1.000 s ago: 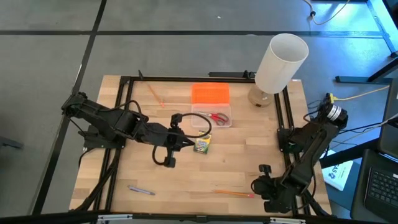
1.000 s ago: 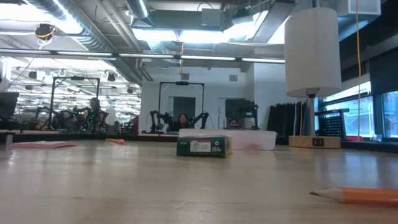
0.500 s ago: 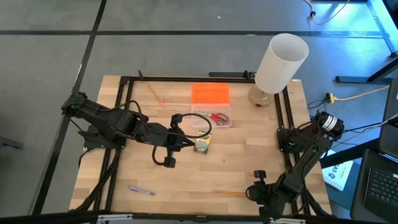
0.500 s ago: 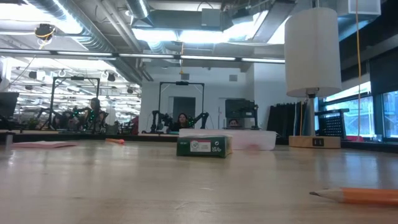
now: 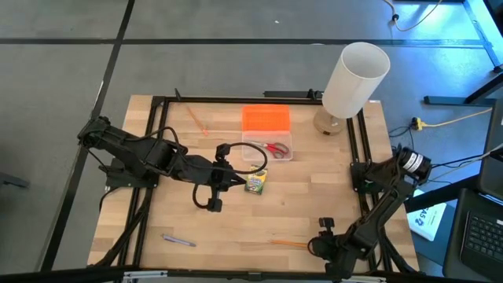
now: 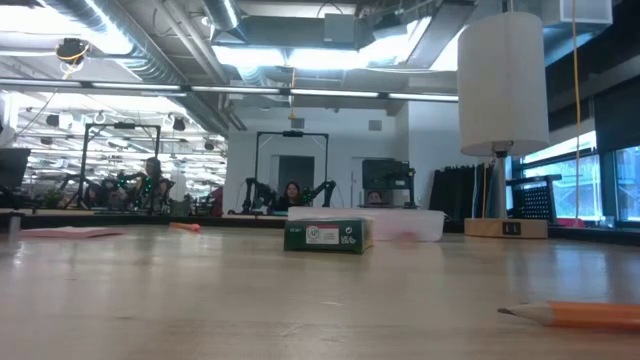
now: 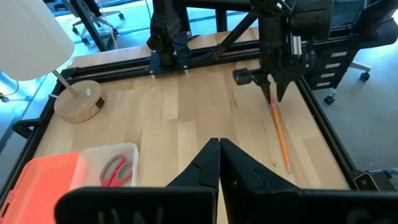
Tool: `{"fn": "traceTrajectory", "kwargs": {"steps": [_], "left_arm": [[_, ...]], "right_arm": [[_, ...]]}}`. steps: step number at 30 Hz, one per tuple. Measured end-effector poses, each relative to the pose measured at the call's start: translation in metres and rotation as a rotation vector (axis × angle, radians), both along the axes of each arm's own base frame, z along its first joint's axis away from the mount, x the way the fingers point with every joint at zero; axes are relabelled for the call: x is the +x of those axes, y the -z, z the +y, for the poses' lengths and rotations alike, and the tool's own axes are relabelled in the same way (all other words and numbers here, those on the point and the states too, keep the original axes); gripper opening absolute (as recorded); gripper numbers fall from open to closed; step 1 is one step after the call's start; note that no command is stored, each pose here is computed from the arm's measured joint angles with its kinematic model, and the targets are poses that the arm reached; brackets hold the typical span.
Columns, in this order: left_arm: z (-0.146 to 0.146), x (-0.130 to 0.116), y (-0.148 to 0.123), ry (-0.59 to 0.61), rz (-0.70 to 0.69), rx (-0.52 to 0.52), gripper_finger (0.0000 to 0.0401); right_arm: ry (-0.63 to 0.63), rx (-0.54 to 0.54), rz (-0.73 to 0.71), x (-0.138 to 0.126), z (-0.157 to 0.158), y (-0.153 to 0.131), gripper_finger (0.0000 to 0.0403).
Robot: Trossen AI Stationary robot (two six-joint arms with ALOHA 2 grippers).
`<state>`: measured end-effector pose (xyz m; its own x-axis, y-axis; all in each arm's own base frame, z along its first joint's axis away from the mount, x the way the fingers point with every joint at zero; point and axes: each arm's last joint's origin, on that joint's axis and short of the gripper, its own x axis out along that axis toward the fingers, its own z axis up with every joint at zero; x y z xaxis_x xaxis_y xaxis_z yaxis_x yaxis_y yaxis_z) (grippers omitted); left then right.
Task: Pack school essentials
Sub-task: Put the bottom orange pencil into the orange supply box
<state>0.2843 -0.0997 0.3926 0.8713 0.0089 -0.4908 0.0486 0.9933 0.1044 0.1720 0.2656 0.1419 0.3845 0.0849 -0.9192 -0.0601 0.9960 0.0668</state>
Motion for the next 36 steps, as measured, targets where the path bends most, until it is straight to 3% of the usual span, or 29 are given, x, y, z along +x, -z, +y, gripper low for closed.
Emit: {"fn": "traceTrajectory", "kwargs": {"steps": [10, 32, 36], "left_arm": [[0.0, 0.0, 0.0, -0.002, 0.0, -0.002, 0.0], [0.0, 0.0, 0.0, -0.002, -0.001, -0.002, 0.0], [0.0, 0.0, 0.0, -0.002, -0.001, -0.003, 0.0]], "right_arm": [[-0.008, -0.028, 0.049, 0.001, 0.003, 0.016, 0.0117], [0.024, -0.032, 0.066, 0.0, 0.001, 0.018, 0.0117], [0.025, -0.035, 0.07, 0.0, 0.001, 0.018, 0.01]]}}
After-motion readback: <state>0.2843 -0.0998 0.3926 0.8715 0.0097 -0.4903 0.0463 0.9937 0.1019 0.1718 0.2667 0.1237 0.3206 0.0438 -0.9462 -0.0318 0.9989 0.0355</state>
